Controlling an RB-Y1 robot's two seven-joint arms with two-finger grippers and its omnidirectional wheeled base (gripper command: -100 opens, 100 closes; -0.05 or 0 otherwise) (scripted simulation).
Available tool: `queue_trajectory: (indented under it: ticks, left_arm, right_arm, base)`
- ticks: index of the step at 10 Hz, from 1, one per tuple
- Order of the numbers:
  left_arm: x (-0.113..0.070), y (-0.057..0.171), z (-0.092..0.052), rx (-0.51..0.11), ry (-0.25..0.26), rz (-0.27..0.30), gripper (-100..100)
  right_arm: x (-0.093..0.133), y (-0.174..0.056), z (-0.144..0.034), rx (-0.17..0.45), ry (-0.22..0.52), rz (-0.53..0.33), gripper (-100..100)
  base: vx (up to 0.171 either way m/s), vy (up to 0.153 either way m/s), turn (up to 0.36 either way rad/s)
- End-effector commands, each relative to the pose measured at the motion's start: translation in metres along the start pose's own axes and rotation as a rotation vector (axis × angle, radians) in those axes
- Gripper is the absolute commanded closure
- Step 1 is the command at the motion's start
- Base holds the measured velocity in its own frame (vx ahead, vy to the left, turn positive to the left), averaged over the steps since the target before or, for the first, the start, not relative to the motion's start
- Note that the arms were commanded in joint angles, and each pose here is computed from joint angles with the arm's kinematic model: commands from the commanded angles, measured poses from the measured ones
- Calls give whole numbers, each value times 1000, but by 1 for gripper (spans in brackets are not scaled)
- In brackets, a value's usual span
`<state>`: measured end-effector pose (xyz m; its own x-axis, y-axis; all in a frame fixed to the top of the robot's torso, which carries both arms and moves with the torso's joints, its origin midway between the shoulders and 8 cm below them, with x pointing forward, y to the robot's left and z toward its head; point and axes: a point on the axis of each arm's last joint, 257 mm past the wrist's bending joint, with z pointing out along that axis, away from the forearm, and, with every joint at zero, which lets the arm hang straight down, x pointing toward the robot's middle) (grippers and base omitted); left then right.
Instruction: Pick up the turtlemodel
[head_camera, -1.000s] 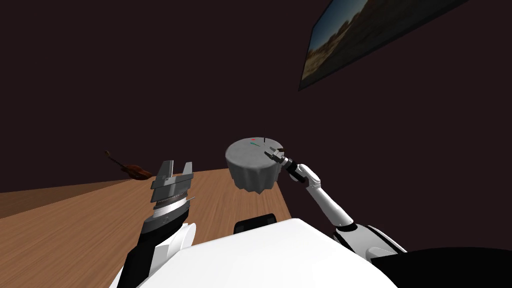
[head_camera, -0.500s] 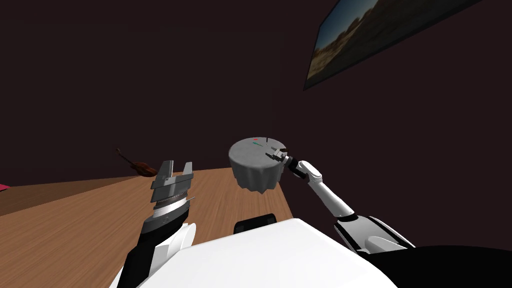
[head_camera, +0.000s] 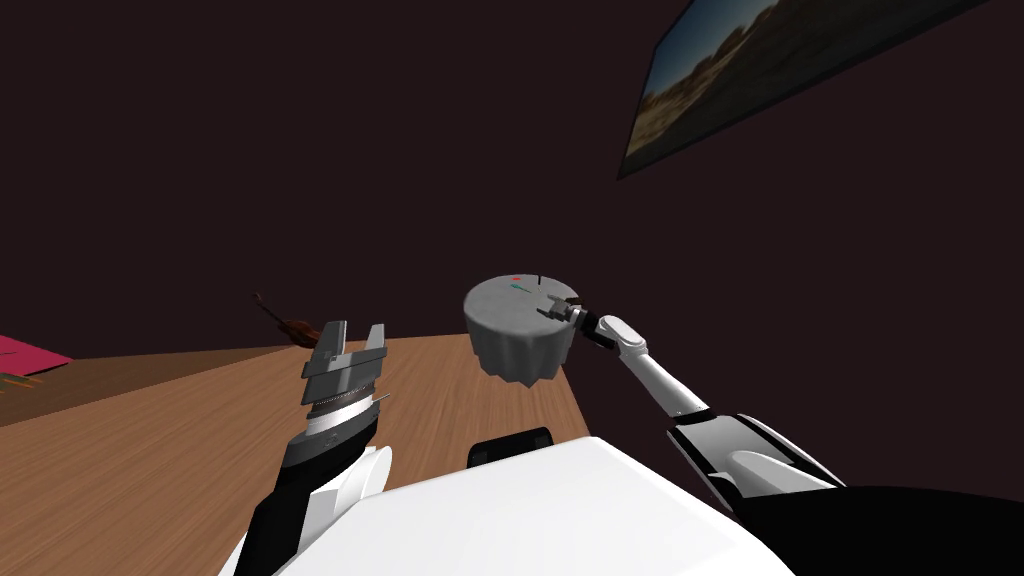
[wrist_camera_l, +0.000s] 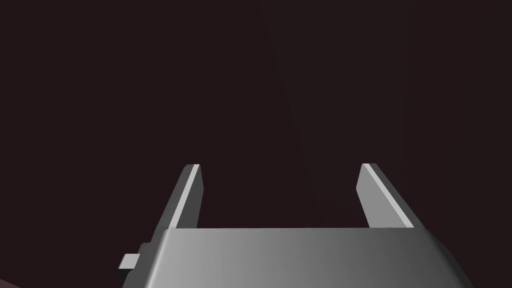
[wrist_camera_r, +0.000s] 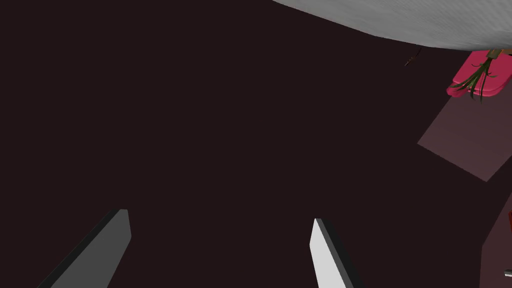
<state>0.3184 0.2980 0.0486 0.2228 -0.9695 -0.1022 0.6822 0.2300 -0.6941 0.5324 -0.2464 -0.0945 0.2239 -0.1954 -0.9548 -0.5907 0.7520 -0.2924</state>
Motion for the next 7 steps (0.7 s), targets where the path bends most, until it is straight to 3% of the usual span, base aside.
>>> queue_trajectory:
  ticks: [1, 2, 3, 5, 6, 7]
  left_arm:
    - [0, 0, 0, 0, 0, 0, 0]
    - [0, 0, 0, 0, 0, 0, 0]
    - [0, 0, 0, 0, 0, 0, 0]
    - [0, 0, 0, 0, 0, 0, 0]
    - [0, 0, 0, 0, 0, 0, 0]
    - [0, 0, 0, 0, 0, 0, 0]
  right_arm:
    - [17, -9, -6, 7, 59, -52, -100]
    - [19, -9, -6, 6, 67, -62, -100]
    - [30, -29, -14, 14, 125, -130, -100]
    - [41, -31, -17, 16, 156, -149, -100]
    - [52, -53, -27, 24, 219, -216, -100]
    - [61, -55, -30, 25, 247, -232, -100]
  base:
    - [14, 47, 49]
    - [11, 19, -5]
    - [11, 43, 94]
    - [8, 29, 23]
    - [11, 36, 95]
    - [13, 35, 44]
